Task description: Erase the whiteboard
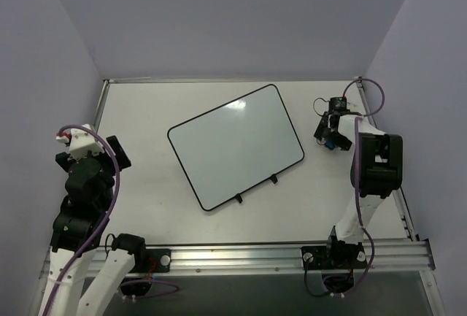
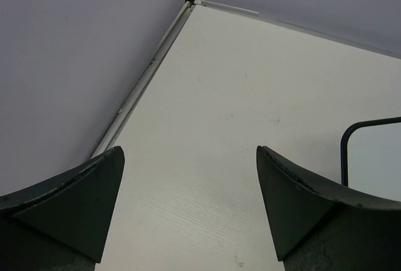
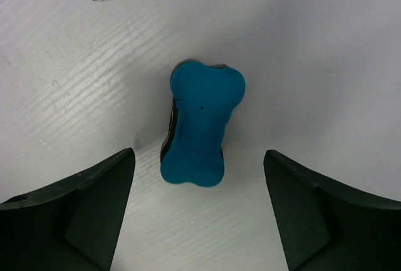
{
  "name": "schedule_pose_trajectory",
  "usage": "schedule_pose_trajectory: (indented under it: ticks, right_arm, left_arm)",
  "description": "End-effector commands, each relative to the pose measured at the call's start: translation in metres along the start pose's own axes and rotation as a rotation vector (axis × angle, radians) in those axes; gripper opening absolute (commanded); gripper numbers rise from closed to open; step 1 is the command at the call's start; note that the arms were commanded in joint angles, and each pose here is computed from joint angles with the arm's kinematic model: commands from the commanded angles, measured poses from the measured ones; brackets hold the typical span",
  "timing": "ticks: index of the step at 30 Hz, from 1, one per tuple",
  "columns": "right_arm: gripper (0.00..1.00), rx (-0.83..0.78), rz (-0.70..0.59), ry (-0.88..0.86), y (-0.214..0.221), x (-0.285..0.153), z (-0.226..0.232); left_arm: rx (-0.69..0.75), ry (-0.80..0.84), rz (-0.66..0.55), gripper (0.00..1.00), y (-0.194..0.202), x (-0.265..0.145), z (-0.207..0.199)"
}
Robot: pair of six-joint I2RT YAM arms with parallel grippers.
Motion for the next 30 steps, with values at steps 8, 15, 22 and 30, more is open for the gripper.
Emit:
schedule_pose_trajectory:
  ticks: [8, 15, 22, 30]
  right_arm:
    - [1.00, -0.077, -0.449, -0.213, -0.010, -0.214, 0.013]
    - [1.00, -0.062, -0.663, -0.384, 0.024, -0.321, -0.049]
    - [1.00, -0.006, -0.811, -0.197, 0.028, -0.356, -0.129]
    - [1.00, -0.004, -0.846, -0.196, 0.030, -0.368, -0.144]
  left_arm:
    - [0.003, 0.010, 0.009, 0.94, -0.014, -0.020, 0.011]
    - [0.066, 0.097, 0.036, 0.94, -0.029, -0.043, 0.013]
    - [0.065, 0.143, -0.017, 0.94, -0.039, -0.077, 0.032]
    - [0.070, 0.129, -0.056, 0.94, -0.044, -0.083, 0.040]
Point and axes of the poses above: each gripper's point midway between its finger pads, its own x axis out along the fingers, its own z axis along the line the jaws close on, y = z × x, the point moved 5 cm from there along -x, back along the fingers, and after that the axes turned 2 degrees about x, right-handed, at the moved point
